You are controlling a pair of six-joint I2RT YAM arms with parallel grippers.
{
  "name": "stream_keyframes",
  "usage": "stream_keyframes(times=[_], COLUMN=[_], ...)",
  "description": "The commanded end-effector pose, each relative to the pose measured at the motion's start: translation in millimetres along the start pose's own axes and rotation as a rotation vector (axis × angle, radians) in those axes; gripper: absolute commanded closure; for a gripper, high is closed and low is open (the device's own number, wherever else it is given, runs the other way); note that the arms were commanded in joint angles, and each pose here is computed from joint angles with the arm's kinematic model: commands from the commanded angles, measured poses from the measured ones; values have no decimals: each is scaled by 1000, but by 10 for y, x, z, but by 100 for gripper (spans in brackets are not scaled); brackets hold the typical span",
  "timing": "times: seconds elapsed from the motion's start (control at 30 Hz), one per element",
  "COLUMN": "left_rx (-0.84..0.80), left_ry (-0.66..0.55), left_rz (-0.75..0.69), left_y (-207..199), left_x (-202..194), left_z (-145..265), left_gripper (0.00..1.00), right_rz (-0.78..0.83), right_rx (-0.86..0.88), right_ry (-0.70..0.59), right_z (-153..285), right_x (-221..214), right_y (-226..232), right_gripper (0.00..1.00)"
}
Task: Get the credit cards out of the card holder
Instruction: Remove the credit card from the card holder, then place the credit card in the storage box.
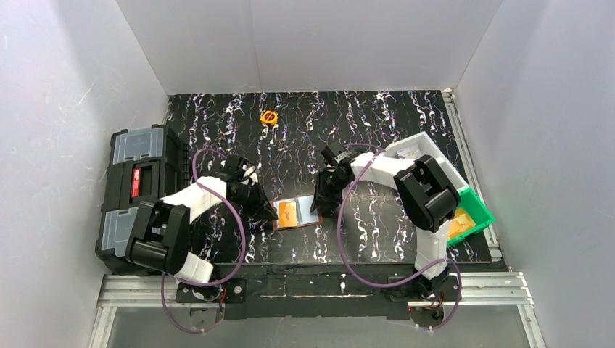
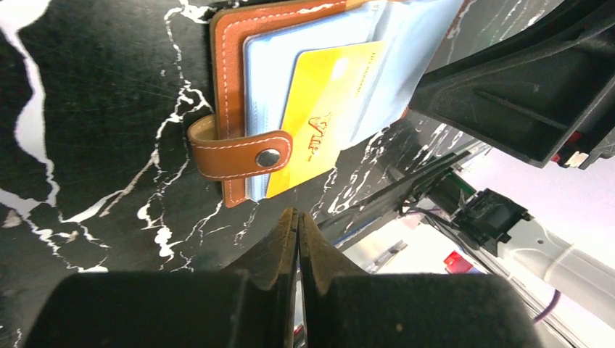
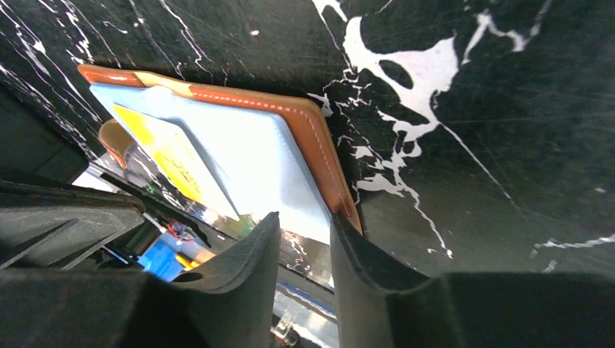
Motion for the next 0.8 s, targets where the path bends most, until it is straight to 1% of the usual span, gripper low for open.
stream_keyframes(times=[0.0, 0.1, 0.2, 0.33, 0.43, 0.7, 0.77], left_rx=[-61, -81, -80, -63, -33, 35, 46], left_ry=[33, 39, 40, 26, 22, -12, -15], left_rz=[24, 37, 46, 23, 12, 1, 0], left_y=[-85, -116, -128, -127, -102, -66, -61], left_x=[-48, -33, -12, 23, 75, 225, 250], left_z=[42, 24, 10, 16, -18, -87, -108], left_gripper=[100, 100, 100, 100, 100, 100, 100], right_rz=[71, 89, 91, 111, 139, 178, 177], right_rx=[-5, 52, 74, 123, 160, 172, 167], right_ry=[-113, -122, -124, -121, -90, -50, -40], right_z=[253, 311, 331, 316, 235, 44, -4], right_x=[145, 136, 117, 83, 64, 82, 85], right_y=[103, 207, 245, 309, 419, 521, 503], right_gripper=[57, 53, 51, 51, 51, 52, 55])
Point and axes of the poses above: each gripper's point midway between its finger pads, its own z axis back along the fingers, its own y axis along the line the jaws close on, x = y × z, the point moved 4 cm from there along z, back along the fingers, and after that the axes turned 11 degrees about z, right-handed, at the moved point
